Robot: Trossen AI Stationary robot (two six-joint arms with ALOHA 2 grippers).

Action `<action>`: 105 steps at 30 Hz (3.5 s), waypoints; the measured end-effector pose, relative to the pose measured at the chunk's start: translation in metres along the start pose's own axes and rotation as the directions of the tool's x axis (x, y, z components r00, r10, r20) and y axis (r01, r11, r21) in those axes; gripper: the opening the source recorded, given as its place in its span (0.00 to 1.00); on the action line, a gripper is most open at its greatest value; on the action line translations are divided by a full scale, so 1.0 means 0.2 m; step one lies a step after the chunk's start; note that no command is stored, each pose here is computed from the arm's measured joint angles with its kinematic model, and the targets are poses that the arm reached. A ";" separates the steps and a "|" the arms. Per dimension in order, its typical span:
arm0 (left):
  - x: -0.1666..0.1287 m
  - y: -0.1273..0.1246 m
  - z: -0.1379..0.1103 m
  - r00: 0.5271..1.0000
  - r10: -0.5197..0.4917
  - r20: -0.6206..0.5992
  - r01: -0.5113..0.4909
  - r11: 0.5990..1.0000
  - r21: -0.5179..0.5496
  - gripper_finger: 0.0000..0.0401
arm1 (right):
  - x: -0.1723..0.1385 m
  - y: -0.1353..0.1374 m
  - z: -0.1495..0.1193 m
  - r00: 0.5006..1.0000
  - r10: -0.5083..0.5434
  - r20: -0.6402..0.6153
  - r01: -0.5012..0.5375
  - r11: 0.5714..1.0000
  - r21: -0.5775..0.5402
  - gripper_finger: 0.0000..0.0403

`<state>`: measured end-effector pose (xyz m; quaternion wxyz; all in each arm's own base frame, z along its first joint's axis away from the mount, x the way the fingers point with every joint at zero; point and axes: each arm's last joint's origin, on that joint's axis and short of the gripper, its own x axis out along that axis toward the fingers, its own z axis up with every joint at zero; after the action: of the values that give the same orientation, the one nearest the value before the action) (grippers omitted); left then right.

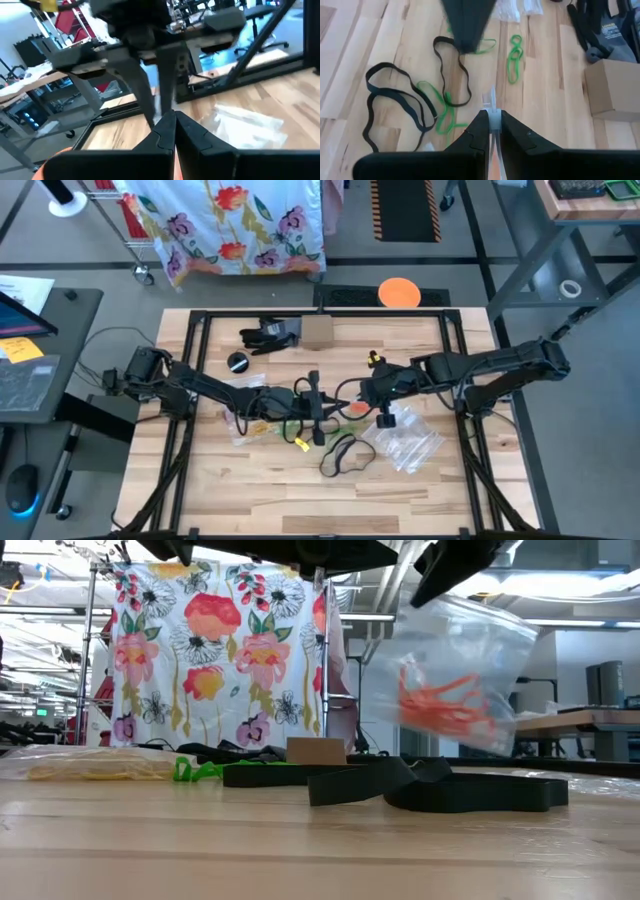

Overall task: Sort rubber bands
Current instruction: Close the transparent zip bag

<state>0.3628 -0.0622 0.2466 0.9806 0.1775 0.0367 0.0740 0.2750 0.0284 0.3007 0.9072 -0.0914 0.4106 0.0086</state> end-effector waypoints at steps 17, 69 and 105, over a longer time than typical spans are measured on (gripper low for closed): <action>0.03 0.07 -0.07 0.998 -0.011 -0.063 0.005 0.995 -0.096 0.52 | 0.00 0.00 0.00 1.000 0.004 0.009 -0.004 1.000 0.001 0.06; 0.12 0.03 -0.13 1.000 0.006 0.014 -0.004 0.996 -0.089 0.00 | 0.00 0.01 0.01 1.000 0.011 0.014 -0.010 1.000 -0.005 0.06; -0.05 -0.05 0.08 0.994 0.110 -0.017 -0.109 0.993 0.043 0.00 | 0.00 0.00 -0.04 0.997 -0.011 -0.078 0.013 1.000 0.023 0.06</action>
<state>0.3550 -0.0781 0.2595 0.9708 0.1989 0.0381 0.1288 0.2692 0.0267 0.2957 0.8915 -0.0833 0.4453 -0.0052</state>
